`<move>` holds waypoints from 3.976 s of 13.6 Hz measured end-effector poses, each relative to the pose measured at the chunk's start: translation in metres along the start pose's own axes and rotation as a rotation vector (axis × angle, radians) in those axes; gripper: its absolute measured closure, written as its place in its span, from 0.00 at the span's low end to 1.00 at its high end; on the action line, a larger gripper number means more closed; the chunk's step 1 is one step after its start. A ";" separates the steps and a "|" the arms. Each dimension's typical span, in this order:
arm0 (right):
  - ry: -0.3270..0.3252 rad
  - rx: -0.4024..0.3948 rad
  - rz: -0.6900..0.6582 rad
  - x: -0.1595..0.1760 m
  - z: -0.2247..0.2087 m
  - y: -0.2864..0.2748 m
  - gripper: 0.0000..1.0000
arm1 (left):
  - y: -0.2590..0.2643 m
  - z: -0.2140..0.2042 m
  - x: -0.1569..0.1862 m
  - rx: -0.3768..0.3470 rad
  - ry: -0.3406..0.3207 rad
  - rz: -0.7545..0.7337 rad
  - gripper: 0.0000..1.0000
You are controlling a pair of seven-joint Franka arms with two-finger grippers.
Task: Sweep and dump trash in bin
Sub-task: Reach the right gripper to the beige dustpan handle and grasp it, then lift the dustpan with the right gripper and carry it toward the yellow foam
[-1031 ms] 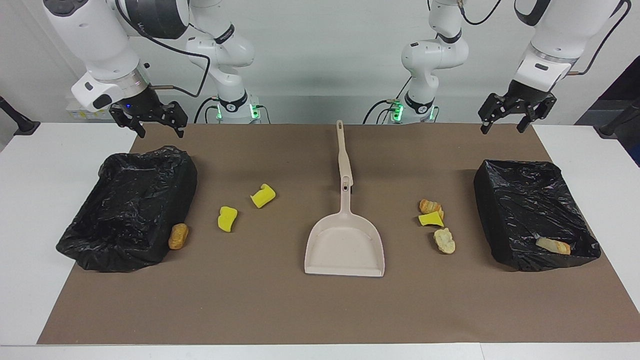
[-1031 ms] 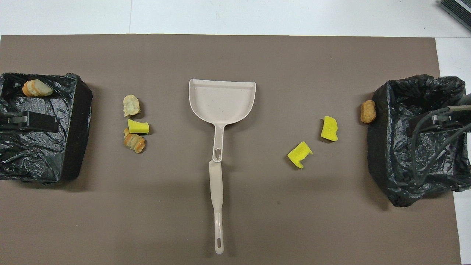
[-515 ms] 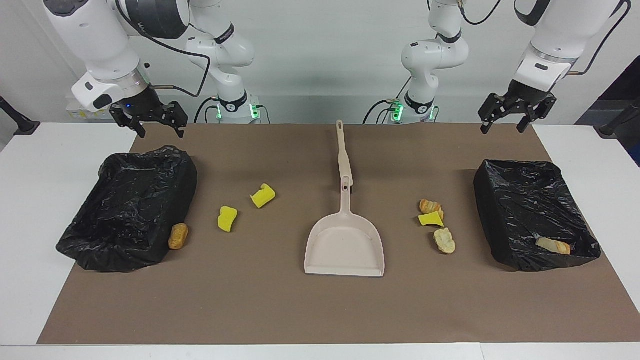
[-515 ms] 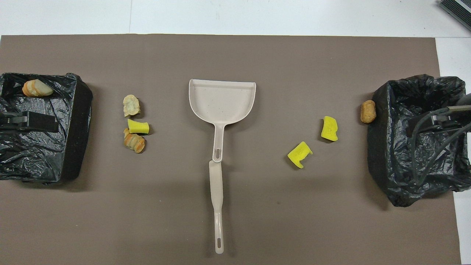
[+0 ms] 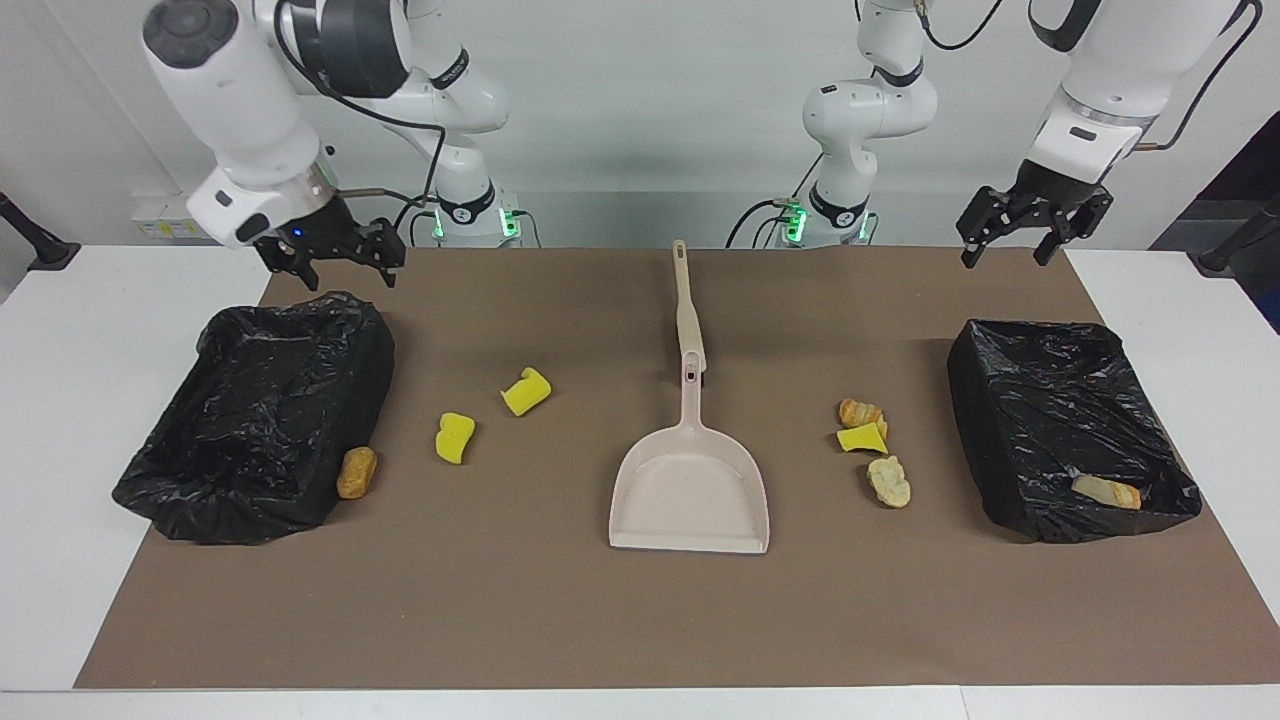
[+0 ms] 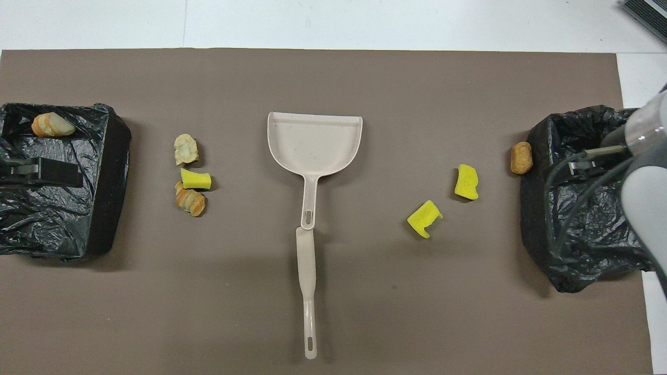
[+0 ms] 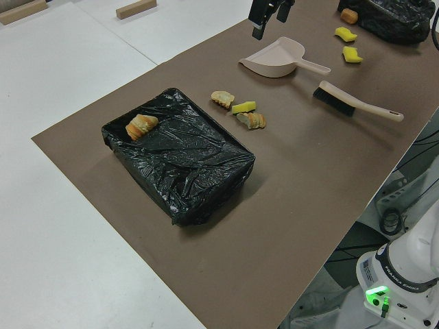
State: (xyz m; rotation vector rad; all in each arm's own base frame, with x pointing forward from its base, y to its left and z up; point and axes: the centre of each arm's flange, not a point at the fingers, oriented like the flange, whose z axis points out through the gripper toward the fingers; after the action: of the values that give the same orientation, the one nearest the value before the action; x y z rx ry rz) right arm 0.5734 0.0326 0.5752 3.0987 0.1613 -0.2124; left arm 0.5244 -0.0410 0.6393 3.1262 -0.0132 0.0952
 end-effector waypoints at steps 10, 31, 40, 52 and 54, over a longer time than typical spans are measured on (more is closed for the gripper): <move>0.044 -0.010 -0.011 0.072 0.092 -0.138 0.00 | 0.000 0.000 0.000 0.000 0.000 0.000 0.00; 0.113 0.096 0.340 0.058 0.200 -0.396 0.48 | 0.000 0.000 0.000 0.000 0.000 0.000 0.00; 0.100 0.084 0.343 0.059 0.210 -0.393 0.50 | 0.000 0.000 0.000 0.000 0.000 0.000 0.00; 0.122 0.077 0.167 0.066 0.145 -0.331 0.68 | 0.000 0.000 0.000 0.000 0.000 0.000 0.00; 0.116 0.068 0.101 0.063 0.122 -0.306 0.68 | 0.000 0.000 0.000 0.000 0.000 0.000 0.00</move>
State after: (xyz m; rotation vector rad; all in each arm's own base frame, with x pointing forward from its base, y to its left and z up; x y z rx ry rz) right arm 0.5866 0.3385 0.4388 3.1772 0.0008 -0.0354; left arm 0.5244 -0.0410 0.6393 3.1262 -0.0132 0.0952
